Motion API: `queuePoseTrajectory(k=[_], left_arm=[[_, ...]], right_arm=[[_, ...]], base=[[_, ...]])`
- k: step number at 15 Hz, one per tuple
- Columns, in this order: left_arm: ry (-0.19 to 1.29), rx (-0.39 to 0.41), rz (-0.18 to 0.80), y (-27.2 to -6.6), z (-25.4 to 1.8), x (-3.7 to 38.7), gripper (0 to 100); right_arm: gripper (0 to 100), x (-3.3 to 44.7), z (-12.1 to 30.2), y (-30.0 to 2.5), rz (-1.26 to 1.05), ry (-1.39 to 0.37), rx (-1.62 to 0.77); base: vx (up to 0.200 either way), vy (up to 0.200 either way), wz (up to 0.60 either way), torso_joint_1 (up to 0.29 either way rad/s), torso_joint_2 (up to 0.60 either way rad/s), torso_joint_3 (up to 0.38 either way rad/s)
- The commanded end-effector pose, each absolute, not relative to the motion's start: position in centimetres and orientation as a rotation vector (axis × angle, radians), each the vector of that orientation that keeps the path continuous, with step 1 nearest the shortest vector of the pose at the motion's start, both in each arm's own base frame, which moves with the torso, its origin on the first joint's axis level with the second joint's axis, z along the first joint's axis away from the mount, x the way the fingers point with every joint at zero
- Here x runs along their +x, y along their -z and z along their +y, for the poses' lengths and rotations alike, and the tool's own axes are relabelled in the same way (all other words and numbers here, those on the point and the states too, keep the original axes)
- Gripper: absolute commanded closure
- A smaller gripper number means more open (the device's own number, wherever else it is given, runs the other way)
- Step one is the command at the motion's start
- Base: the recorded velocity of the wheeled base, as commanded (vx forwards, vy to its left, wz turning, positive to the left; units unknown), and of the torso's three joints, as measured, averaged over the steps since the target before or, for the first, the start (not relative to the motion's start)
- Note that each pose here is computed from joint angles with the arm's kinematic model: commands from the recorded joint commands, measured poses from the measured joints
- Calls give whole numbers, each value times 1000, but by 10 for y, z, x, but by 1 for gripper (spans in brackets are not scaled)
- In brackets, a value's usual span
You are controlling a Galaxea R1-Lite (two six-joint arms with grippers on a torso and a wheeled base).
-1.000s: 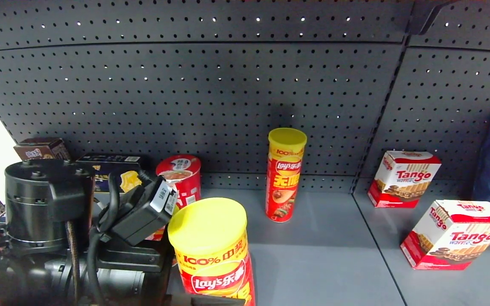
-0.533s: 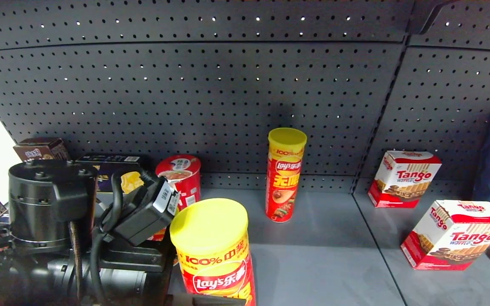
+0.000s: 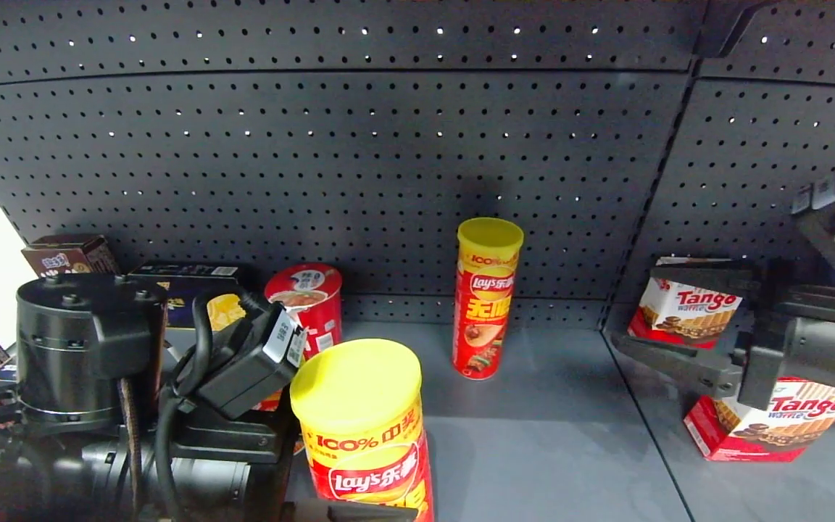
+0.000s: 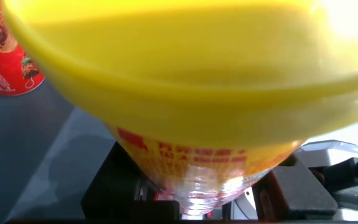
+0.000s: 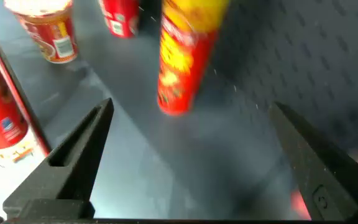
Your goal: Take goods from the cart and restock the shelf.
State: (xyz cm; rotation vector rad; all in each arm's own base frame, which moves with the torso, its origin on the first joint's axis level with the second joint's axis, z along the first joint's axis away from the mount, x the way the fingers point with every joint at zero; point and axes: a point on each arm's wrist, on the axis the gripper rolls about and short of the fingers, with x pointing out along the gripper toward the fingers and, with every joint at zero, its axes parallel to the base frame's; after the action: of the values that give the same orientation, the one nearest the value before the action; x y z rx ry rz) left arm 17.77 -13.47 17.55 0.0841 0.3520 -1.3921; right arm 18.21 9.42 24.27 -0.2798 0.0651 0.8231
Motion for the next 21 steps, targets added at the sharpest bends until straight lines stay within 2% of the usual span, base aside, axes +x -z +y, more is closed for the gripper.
queuePoseTrajectory(k=[1,6,8,12,21], left_arm=[[1392,82,355,-175,-135,178,100],[1390,79,373,-171,-133,176,100],[1389,78,372,-171,-133,176,100],[1379,77,369,-172,-131,177,100],[1357,79,330,-180,-130,184,100]], right_arm=[[0,213,112,-225,117,-869,-291],[0,229,129,-222,129,-936,-292],[0,241,138,-221,122,-1027,-276],[0,264,150,-215,125,-1104,-261],[0,289,164,-194,112,-1183,-240]], base=[[0,0,0,0,0,0],[0,0,0,0,0,0],[0,0,0,0,0,0],[0,0,0,0,0,0],[0,0,0,0,0,0]])
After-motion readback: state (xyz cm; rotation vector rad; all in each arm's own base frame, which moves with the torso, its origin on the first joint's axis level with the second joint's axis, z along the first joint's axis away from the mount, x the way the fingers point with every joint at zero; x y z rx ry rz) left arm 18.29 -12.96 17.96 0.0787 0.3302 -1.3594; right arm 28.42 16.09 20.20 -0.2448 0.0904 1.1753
